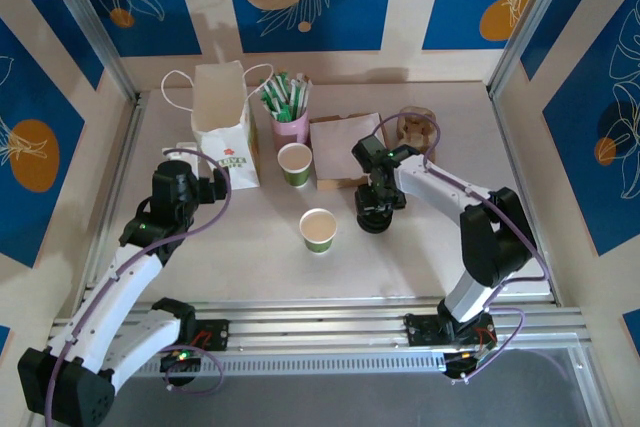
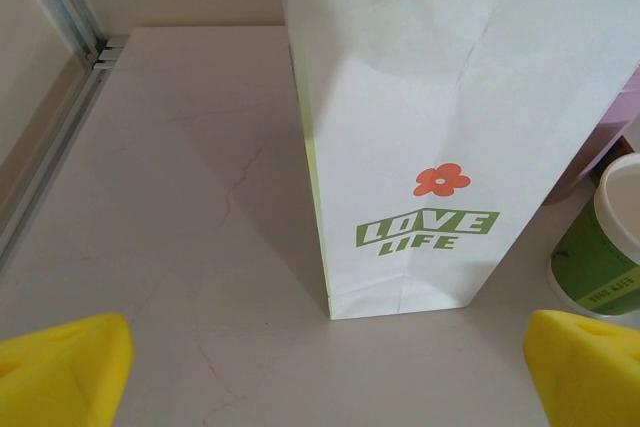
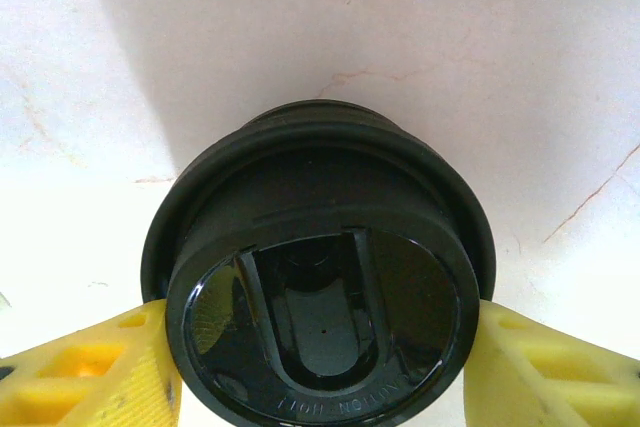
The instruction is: Pack the takeout coffee
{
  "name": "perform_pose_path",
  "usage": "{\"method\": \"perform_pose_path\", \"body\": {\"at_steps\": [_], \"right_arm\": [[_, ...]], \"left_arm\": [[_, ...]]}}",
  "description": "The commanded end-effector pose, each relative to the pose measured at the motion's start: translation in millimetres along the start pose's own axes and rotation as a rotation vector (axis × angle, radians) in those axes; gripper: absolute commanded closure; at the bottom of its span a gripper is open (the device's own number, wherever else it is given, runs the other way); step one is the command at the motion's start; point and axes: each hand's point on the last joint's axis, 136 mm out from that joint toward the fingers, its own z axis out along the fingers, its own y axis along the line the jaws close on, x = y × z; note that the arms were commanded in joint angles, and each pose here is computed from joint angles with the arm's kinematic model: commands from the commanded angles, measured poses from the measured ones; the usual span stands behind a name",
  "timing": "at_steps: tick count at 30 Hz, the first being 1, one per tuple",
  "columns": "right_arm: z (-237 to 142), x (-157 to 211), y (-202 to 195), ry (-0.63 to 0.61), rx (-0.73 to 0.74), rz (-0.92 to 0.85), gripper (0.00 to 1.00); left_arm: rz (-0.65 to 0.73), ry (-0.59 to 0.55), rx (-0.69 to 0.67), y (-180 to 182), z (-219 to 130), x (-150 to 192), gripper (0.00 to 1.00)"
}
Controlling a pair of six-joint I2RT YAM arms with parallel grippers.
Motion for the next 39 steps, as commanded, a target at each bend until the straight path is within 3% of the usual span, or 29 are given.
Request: {"method": "perform_pose_path", "body": {"at_steps": [1, 12, 21, 31, 39], "right_arm": [[-17, -5, 6, -0.024, -0.06, 0.03, 0.47], [-72, -9, 23, -0.084, -0.063, -0.044, 0.47], [-118, 14, 81, -0.089, -0.164, -0.201, 0.47], [-109, 44, 133, -0.011, -0.167, -0.346, 0.47], [-99, 49, 150, 0.015, -0.127, -0.4, 0.47]], "left_arm": [[0.022, 0.0, 0.03, -7, -2, 1, 0.0], [0.03, 0.0, 0.033, -9, -1, 1, 0.0], [0.03, -0.003, 0.035, -9, -2, 0, 0.0], [0.028, -0.008, 0.033, -8, -4, -1, 0.0], [0.027, -0.014, 0.032, -8, -5, -2, 0.0]]}}
